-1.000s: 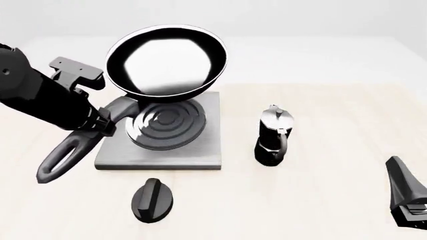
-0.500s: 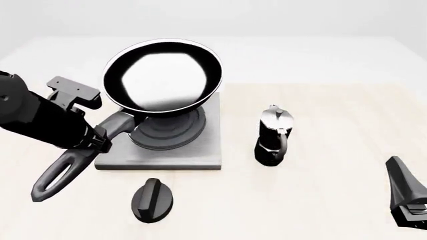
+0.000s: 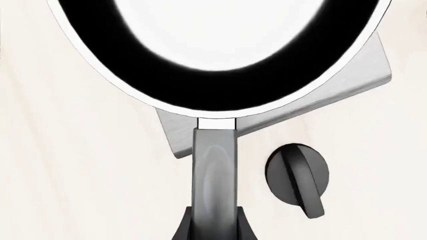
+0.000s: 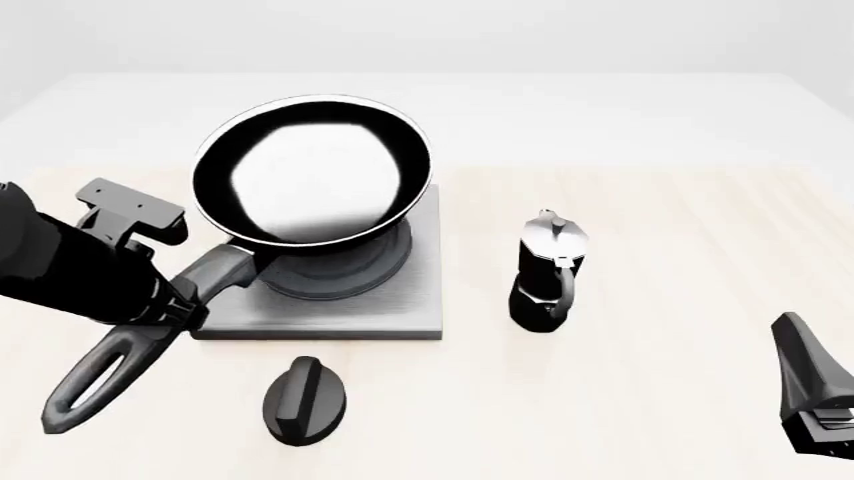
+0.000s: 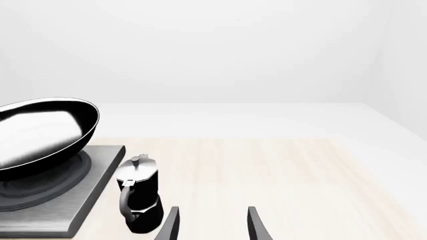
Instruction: Put the frying pan on the stove.
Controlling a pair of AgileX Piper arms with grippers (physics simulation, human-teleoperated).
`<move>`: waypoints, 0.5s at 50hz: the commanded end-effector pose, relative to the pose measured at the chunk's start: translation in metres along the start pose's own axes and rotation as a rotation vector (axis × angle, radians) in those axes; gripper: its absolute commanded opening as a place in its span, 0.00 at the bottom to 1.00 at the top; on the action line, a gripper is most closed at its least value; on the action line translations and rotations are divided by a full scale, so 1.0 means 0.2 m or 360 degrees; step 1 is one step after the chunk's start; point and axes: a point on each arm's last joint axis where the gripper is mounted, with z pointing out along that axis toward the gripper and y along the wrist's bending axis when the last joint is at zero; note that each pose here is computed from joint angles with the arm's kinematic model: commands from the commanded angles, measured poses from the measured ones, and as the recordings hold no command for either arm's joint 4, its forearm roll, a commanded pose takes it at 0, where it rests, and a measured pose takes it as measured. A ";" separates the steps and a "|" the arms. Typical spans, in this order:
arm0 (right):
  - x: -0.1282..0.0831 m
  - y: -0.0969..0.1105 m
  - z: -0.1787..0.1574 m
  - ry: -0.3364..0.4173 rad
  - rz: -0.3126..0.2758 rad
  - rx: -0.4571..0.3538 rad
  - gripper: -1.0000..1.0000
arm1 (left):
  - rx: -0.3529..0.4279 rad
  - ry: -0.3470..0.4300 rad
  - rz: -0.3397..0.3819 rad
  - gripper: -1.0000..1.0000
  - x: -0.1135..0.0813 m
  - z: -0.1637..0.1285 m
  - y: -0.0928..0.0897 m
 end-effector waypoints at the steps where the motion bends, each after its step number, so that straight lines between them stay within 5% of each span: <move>1: 0.00 0.00 0.00 0.0000 0.0000 0.0000 1.00 | -0.0026 -0.0056 -0.0005 0.00 0.02 -0.04 0.02; 25: 0.00 0.00 0.00 0.0000 0.0000 0.0000 1.00 | 0.0000 -0.0034 0.0012 0.00 0.03 0.04 -0.01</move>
